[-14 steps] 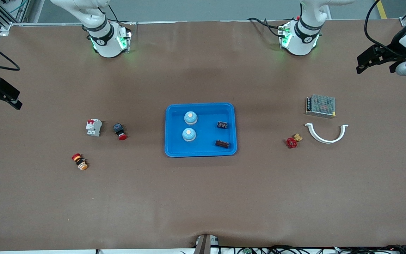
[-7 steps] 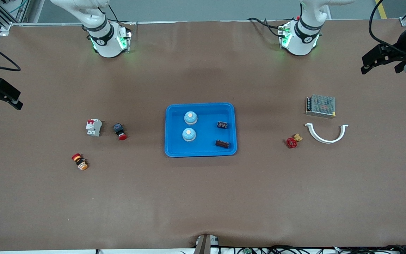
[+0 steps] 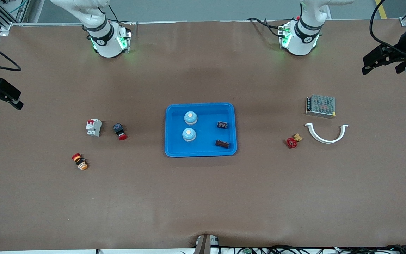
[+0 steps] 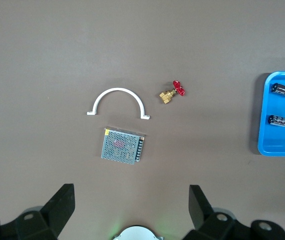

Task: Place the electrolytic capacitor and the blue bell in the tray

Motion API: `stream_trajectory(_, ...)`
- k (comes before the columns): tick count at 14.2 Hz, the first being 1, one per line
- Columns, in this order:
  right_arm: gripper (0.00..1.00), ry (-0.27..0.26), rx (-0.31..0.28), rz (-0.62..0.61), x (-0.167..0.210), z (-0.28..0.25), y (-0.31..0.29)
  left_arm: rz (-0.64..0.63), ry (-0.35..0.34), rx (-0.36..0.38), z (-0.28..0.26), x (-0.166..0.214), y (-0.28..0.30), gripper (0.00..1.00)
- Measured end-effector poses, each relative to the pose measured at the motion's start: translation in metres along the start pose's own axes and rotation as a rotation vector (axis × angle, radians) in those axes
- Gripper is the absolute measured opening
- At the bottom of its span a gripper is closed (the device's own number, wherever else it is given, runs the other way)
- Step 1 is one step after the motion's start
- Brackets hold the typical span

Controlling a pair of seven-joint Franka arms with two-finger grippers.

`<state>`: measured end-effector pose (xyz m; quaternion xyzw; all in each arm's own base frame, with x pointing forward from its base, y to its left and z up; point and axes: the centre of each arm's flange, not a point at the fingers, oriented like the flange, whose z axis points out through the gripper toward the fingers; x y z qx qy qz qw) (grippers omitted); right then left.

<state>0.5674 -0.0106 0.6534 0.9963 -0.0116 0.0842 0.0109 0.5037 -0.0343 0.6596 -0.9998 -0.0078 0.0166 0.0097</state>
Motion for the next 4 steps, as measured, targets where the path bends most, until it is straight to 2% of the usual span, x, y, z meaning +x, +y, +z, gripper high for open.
stream_trajectory(4,1.0,-0.001,0.001,-0.001,-0.0002,0.0001,-0.0008,-0.006,0.001,0.0,-0.0006,0.0001,-0.0028,1.0)
